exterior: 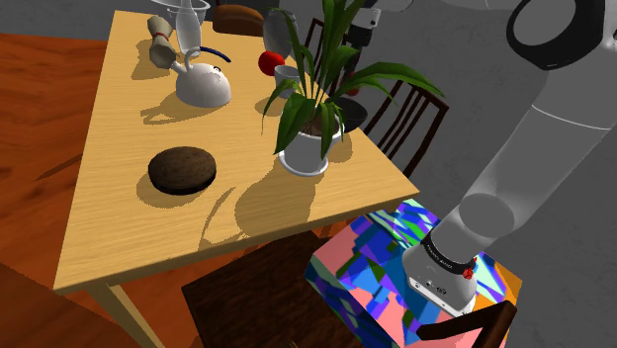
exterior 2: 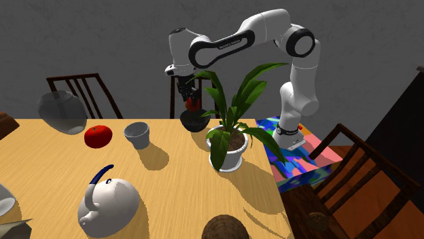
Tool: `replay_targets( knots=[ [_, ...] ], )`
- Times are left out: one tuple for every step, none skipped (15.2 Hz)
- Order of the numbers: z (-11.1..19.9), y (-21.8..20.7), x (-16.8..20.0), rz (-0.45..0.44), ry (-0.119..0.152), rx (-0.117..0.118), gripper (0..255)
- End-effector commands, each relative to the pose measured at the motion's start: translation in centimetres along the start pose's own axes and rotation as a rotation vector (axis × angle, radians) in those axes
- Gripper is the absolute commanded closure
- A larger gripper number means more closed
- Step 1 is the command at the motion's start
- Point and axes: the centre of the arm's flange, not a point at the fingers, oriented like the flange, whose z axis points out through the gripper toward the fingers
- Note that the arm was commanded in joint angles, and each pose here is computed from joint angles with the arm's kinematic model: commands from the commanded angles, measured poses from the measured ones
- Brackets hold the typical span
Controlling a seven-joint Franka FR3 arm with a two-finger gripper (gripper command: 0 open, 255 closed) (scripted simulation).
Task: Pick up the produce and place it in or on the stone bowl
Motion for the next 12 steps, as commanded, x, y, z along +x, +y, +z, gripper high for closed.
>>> replay_targets(
  knots=[
    [0.8,0.2,-0.7,-0.002,0.000,0.000,255],
    [1.4,0.2,-0.7,-0.002,0.000,0.000,255],
    [1.9,0.2,-0.6,-0.002,0.000,0.000,255],
    [2.4,0.3,-0.6,-0.002,0.000,0.000,255],
    [2.9,0.3,-0.6,-0.002,0.000,0.000,255],
    [3.5,0.3,-0.6,-0.002,0.000,0.000,255],
    [4.0,0.3,-0.5,-0.002,0.000,0.000,255],
    [4.5,0.3,-0.5,-0.002,0.000,0.000,255],
    [5.0,0.3,-0.5,-0.002,0.000,0.000,255],
    [5.6,0.4,-0.4,-0.002,0.000,0.000,255],
    [6.1,0.4,-0.4,-0.002,0.000,0.000,255],
    [6.6,0.4,-0.4,-0.002,0.000,0.000,255]
  ],
)
